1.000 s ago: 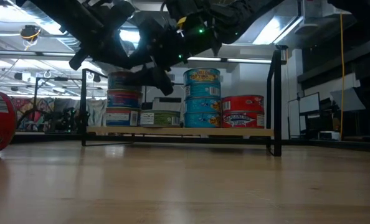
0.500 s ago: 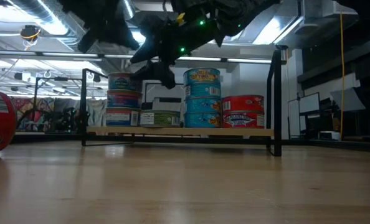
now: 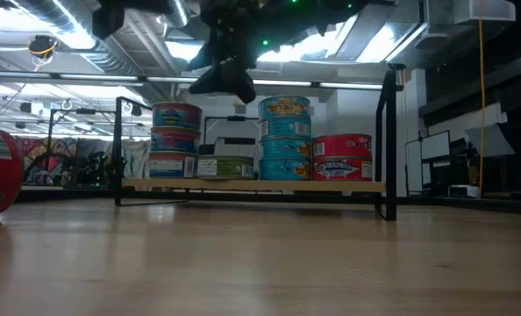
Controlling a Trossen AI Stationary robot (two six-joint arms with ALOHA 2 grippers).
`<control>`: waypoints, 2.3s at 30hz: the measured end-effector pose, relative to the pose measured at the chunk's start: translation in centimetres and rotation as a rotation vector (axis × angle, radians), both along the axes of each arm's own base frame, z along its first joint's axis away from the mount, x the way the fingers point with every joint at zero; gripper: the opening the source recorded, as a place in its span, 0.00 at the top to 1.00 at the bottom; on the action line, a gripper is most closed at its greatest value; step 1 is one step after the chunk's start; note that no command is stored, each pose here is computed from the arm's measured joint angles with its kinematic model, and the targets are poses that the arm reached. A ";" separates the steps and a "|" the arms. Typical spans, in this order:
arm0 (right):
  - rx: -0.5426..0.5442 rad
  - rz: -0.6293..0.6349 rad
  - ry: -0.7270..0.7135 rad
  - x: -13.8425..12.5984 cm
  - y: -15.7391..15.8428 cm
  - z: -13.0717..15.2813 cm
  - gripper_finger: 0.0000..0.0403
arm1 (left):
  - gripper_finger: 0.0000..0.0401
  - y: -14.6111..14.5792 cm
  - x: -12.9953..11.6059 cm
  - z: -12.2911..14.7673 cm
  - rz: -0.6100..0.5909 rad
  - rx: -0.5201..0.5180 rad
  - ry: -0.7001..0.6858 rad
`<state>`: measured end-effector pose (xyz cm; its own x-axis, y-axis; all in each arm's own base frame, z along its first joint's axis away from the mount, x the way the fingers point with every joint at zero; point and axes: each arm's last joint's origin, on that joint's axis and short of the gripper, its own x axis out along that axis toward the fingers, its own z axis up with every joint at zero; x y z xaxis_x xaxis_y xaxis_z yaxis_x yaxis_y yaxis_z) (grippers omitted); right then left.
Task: Stack canned seafood by type on shelf
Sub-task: Stack the red tuna can on top of the red tuna can on the shelf
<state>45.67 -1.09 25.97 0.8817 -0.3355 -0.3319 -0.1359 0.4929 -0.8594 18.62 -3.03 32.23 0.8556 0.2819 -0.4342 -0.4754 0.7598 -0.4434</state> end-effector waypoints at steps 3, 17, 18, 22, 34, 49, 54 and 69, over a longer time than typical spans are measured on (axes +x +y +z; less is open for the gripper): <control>-0.027 -0.053 0.076 -0.4 1.6 -0.6 0.33 | 0.99 -0.5 -0.8 0.5 -0.115 -0.033 -0.019; 0.287 -0.242 0.170 -7.6 7.0 4.2 0.33 | 0.98 -2.8 -1.3 -0.5 -0.466 -0.229 0.122; 0.309 -0.247 0.167 -8.0 7.4 4.6 0.33 | 0.97 -2.9 -1.2 -0.6 -0.472 -0.241 0.131; 0.380 -0.246 0.149 -9.5 8.6 5.7 0.33 | 0.88 -3.5 -0.8 -1.1 -0.498 -0.255 0.167; 0.663 -0.108 0.220 -10.7 12.2 5.8 0.33 | 0.56 -3.5 -2.5 -4.3 -0.588 -0.144 0.587; 0.721 -0.163 0.271 -11.4 13.0 5.3 0.33 | 0.45 -3.9 -1.2 -7.7 -0.675 0.021 0.861; 0.719 -0.167 0.279 -11.5 13.0 5.2 0.33 | 0.45 -4.2 -0.5 -8.7 -0.703 0.050 0.923; 0.718 -0.167 0.279 -11.5 13.0 5.2 0.33 | 0.45 -4.6 0.1 -9.6 -0.755 0.048 0.975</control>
<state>34.18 11.91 31.18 0.6904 -0.0759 -0.7194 -0.1749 0.9475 -0.2678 18.68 -7.61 22.62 0.1355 -0.1088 -0.9848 -0.0269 0.9932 -0.1135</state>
